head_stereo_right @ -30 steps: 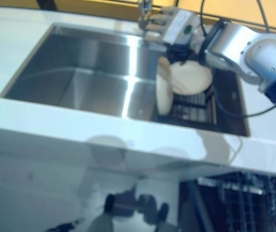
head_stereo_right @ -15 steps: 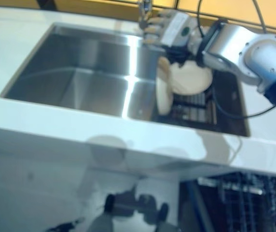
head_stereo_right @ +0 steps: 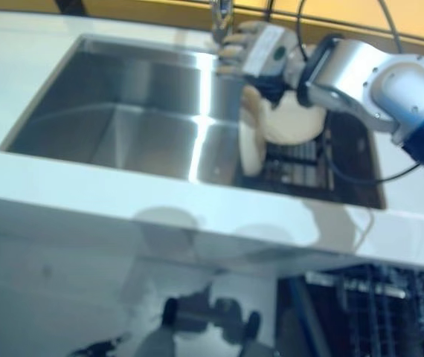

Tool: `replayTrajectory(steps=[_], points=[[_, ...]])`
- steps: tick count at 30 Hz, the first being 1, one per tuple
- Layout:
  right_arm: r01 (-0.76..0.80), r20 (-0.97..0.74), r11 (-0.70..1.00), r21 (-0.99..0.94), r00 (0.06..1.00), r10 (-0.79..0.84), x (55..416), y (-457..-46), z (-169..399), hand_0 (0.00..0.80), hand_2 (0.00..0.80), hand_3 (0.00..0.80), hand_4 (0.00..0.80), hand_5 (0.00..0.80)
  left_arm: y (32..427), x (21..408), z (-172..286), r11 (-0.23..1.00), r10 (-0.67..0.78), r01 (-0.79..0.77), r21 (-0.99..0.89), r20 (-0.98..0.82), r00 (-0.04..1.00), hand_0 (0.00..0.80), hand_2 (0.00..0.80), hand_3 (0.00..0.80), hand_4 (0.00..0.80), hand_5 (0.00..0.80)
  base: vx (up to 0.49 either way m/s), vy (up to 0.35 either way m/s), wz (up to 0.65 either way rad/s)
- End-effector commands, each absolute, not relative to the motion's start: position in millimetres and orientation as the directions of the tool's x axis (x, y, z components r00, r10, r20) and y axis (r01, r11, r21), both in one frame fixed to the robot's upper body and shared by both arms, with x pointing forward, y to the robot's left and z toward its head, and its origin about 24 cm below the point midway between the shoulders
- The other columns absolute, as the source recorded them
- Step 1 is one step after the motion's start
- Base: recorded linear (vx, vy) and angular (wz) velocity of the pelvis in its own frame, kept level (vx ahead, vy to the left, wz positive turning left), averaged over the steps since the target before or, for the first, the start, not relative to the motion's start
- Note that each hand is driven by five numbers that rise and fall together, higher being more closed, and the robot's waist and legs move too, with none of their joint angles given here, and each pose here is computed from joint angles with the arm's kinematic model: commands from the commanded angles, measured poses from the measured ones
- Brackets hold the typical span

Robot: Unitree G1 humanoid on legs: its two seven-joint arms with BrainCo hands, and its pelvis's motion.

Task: Take plates into dishwasher

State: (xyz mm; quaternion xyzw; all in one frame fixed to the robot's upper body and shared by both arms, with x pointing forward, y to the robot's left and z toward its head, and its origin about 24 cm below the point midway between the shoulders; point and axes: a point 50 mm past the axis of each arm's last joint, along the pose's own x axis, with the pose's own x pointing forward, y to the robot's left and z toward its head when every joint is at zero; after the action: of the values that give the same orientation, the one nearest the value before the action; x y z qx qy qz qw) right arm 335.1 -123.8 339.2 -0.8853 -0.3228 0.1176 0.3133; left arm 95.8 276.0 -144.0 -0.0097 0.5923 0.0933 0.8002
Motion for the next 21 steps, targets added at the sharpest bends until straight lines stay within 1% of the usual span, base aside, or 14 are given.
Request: replayTrajectory(steps=[1,21], points=[[0.537,0.056,-0.554,-0.636,0.748,0.662,326.0,-122.4,360.3,0.0,0.0,0.0,0.0,0.0,290.4,102.5,-137.8,0.981,0.177,-0.133,0.144,-0.942,0.286,0.0,0.0,0.0,0.0,0.0,0.0,0.0,0.0],[0.495,-0.018,-0.612,-0.617,0.768,0.64,331.4,-125.2,343.7,0.0,0.0,0.0,0.0,0.0,290.7,105.7,-136.5,0.981,0.171,-0.138,0.134,-0.938,0.302,0.0,0.0,0.0,0.0,0.0,0.0,0.0,0.0]])
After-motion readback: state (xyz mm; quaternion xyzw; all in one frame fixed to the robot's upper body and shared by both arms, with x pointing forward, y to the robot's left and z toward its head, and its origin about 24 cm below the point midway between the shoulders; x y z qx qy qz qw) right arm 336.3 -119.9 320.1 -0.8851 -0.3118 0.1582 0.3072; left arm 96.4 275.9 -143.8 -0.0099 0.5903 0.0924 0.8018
